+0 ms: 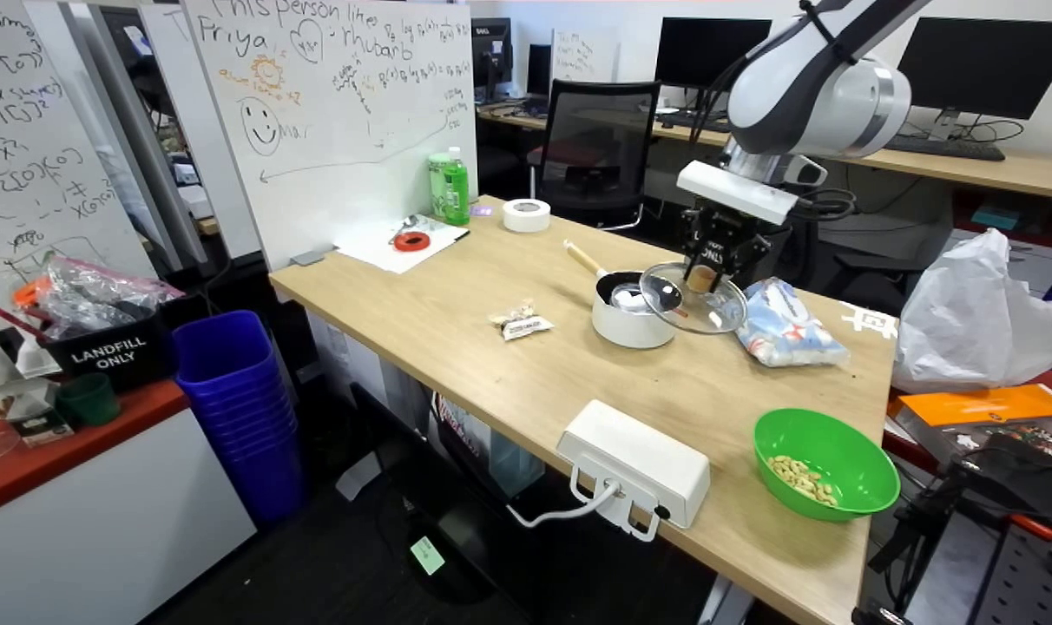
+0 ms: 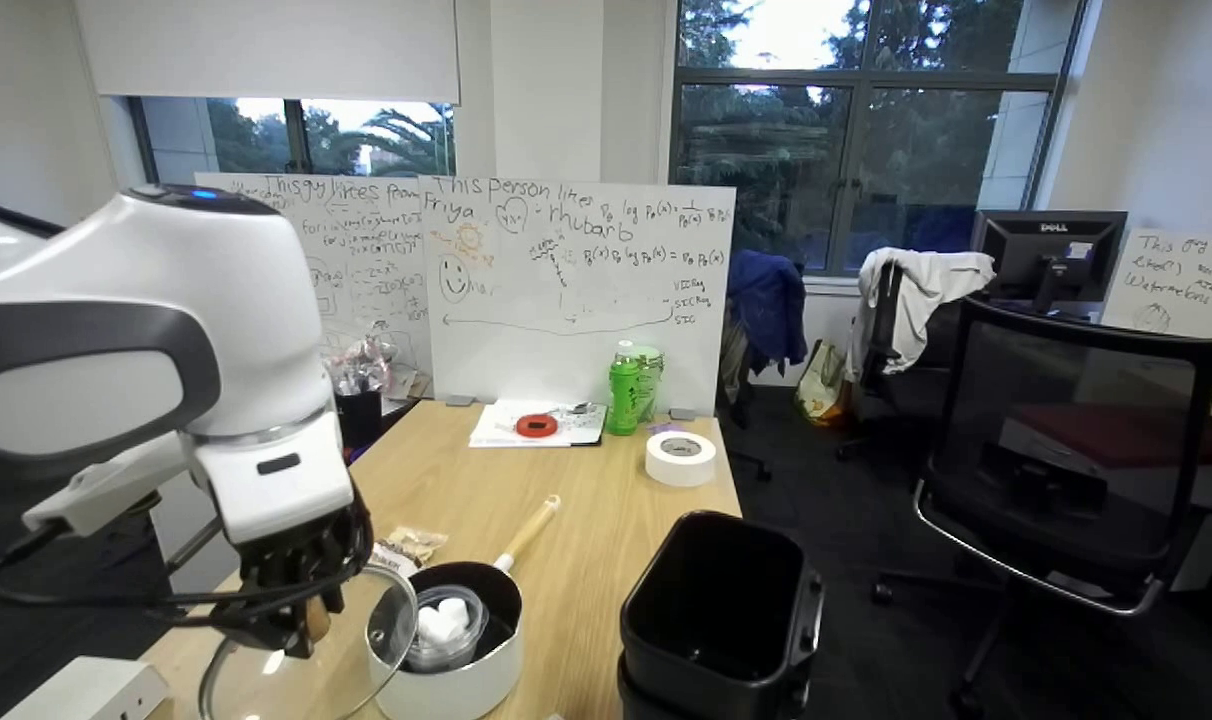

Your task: Take the clear lid and put it on the white pot

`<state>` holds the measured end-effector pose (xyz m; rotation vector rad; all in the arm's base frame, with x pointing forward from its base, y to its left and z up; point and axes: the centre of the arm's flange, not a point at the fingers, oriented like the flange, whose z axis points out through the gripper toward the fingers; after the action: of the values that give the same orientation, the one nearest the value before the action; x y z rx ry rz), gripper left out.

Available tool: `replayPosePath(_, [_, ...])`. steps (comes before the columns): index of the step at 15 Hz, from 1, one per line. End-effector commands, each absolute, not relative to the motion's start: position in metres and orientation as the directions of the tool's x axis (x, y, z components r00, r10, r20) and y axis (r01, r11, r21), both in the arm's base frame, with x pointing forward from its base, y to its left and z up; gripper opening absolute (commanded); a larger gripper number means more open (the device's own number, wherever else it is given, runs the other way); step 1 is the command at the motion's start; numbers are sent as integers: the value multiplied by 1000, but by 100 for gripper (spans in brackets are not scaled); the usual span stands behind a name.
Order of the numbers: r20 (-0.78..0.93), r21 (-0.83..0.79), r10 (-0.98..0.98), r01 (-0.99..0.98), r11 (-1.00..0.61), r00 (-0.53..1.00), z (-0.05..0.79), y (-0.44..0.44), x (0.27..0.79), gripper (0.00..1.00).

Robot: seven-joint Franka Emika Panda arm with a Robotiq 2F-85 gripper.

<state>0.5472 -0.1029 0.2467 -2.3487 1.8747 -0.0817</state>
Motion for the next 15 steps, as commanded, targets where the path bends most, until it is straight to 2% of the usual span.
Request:
replayPosePath(1, [7,-137,-965,-956,-259,260,254,-88,571,16])
replayPosePath(4, [-18,-114,-943,-937,-329,333,256,-74,583,16])
replayPosePath(5, [-1,-133,-954,-946,-296,298,253,-75,573,41])
replayPosePath(13, [-9,-124,-949,-942,-312,315,252,-72,578,41])
replayPosePath(14, [-10,-118,-950,-944,-307,311,252,-71,578,16])
replayPosePath(15, [-9,-117,-954,-948,-296,299,253,-71,581,16])
